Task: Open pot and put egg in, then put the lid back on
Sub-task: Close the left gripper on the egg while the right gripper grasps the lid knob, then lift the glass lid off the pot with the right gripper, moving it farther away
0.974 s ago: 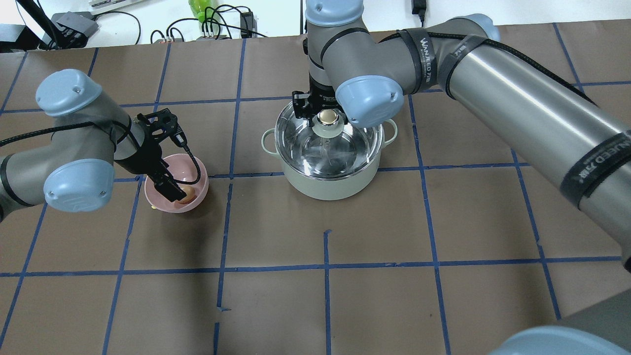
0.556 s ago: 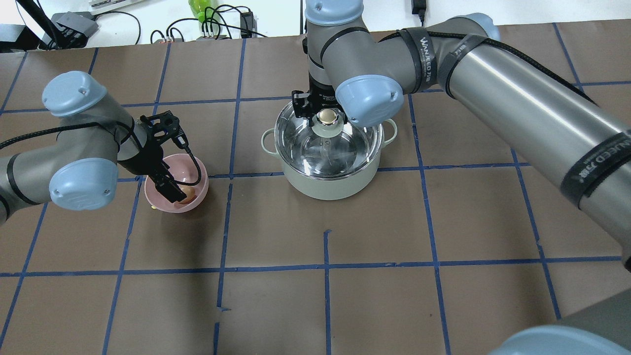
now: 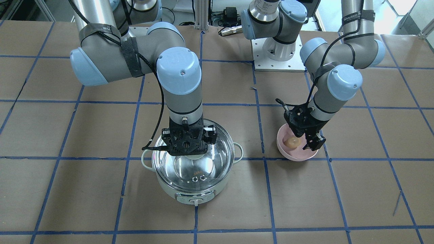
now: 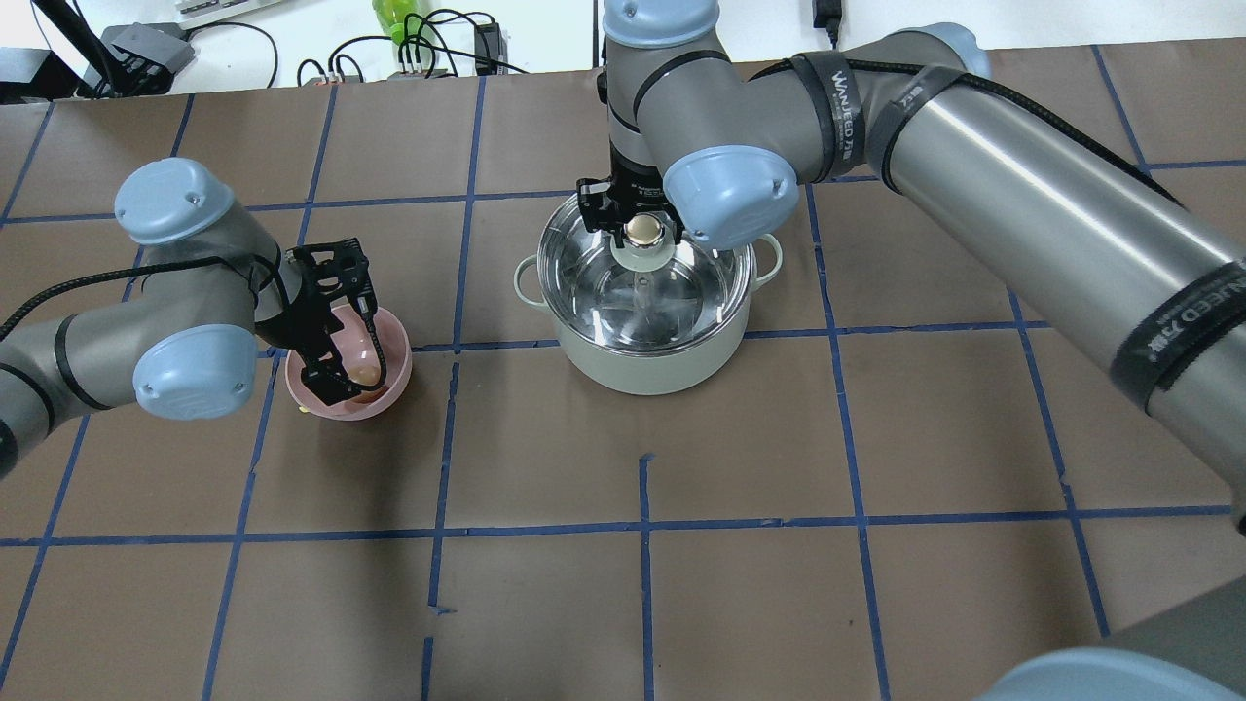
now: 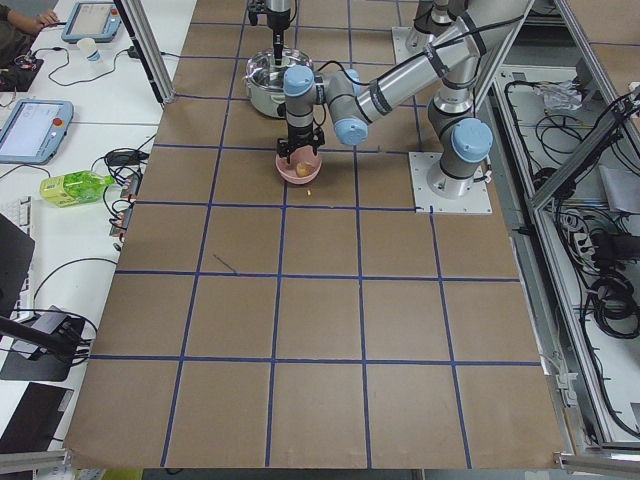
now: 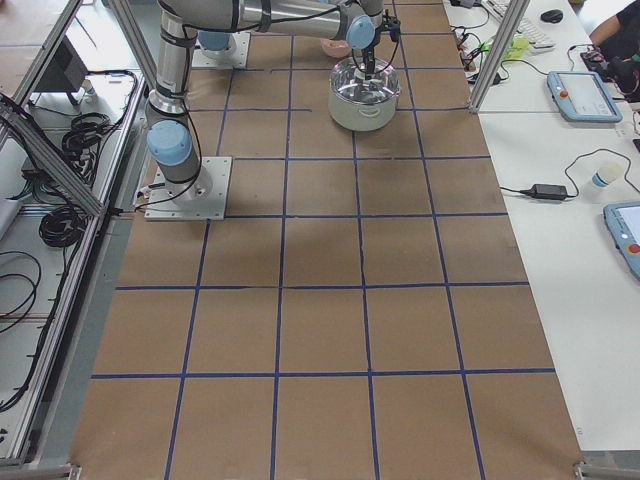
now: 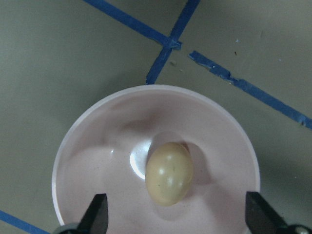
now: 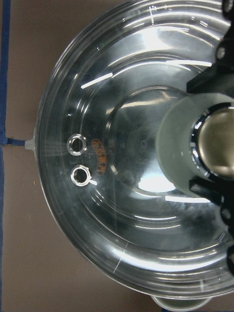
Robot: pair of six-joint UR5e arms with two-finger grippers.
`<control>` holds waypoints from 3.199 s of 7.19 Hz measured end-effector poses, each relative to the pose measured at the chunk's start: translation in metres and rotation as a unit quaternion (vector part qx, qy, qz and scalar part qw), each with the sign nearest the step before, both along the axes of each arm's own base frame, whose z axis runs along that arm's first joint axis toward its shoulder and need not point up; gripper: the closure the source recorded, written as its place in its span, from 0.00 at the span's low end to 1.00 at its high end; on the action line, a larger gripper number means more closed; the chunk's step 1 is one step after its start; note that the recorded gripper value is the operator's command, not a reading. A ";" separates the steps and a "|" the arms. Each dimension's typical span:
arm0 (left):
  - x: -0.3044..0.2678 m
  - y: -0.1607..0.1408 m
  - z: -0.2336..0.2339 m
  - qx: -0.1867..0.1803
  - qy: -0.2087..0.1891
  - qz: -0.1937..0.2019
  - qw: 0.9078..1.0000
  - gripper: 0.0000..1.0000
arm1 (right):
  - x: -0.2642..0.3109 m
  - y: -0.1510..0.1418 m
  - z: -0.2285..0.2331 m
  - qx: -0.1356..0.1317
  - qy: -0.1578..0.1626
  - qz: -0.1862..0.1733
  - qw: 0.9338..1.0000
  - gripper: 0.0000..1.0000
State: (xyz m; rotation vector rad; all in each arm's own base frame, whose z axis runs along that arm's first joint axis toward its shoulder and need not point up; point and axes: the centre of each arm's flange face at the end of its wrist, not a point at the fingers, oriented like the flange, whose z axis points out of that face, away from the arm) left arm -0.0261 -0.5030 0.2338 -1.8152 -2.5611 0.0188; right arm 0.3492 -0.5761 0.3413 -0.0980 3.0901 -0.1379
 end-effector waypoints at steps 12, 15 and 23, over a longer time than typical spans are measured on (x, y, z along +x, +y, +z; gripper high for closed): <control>0.007 -0.016 -0.038 0.020 -0.002 -0.022 1.000 0.02 | -0.053 0.029 0.122 -0.021 0.004 0.001 1.000 1.00; 0.005 -0.017 -0.041 0.020 0.004 -0.019 1.000 0.08 | -0.163 0.062 0.185 -0.011 0.014 -0.027 0.999 1.00; 0.006 -0.022 -0.047 0.021 0.005 -0.018 1.000 0.83 | -0.197 0.087 0.188 0.004 0.022 0.004 1.000 1.00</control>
